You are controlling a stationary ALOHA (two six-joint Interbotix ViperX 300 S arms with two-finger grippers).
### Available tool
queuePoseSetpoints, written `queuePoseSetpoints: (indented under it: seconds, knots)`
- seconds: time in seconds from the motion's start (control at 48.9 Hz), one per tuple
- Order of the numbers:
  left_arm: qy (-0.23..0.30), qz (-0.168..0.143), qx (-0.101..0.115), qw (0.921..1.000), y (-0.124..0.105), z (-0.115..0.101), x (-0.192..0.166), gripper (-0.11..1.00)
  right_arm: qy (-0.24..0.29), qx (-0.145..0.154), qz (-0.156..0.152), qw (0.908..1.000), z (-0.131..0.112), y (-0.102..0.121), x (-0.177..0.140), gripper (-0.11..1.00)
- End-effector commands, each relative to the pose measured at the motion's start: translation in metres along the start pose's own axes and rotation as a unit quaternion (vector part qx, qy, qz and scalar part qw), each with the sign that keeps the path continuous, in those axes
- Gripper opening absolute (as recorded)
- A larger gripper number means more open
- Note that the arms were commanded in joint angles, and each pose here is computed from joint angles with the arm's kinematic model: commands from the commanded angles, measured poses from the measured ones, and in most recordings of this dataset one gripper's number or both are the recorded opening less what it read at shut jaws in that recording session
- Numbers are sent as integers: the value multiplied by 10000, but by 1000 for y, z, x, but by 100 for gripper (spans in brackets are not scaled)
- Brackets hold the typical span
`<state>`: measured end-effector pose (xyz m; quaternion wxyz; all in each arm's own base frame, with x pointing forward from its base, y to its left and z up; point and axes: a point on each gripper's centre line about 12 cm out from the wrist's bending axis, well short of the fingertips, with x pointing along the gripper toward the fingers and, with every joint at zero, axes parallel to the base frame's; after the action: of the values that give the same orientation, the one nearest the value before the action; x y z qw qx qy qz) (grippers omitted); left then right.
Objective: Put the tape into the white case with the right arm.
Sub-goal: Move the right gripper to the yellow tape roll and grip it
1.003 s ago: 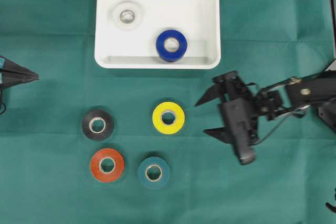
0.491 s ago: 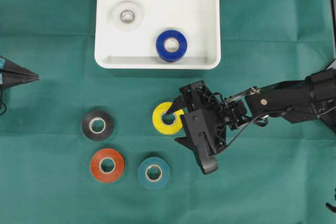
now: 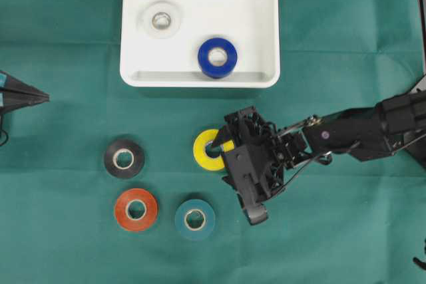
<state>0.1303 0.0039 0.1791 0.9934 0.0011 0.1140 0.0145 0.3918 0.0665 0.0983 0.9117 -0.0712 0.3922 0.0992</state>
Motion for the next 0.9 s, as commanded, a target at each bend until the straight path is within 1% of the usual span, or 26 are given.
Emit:
queuePoseSetpoints:
  seconds: [0.0,0.246,0.389,0.491,0.532,0.553,0.676,0.716,0.757,0.88]
  knots:
    - [-77,8,-9,10000,0,5,0,0,-67,-16,-17,10000,11,1,2,50]
    - [-77,9,-9,10000,0,5,0,0,232,-7,-103,9997,6,-2,15,50]
    - [-69,9,-9,10000,0,4,0,0,209,-2,-114,9997,9,-3,16,50]
    - [-69,9,-9,10000,0,4,0,0,194,-2,-115,9997,10,-3,16,48]
    - [-77,9,-17,10000,0,5,0,0,201,-2,-118,9997,10,-3,16,44]
    - [-69,9,-9,10000,0,4,0,0,201,-2,-118,9997,10,-3,16,41]
    - [-77,9,-9,10000,0,5,0,0,201,-2,-118,9997,10,-3,15,15]
    - [-77,9,-9,10000,0,5,0,0,194,-2,-115,9997,10,-3,15,9]
    - [-77,9,-9,10000,0,5,0,0,201,-2,-118,9997,10,-3,15,6]
    - [-77,9,-9,10000,0,5,0,0,170,-1,-120,9998,11,-3,12,5]
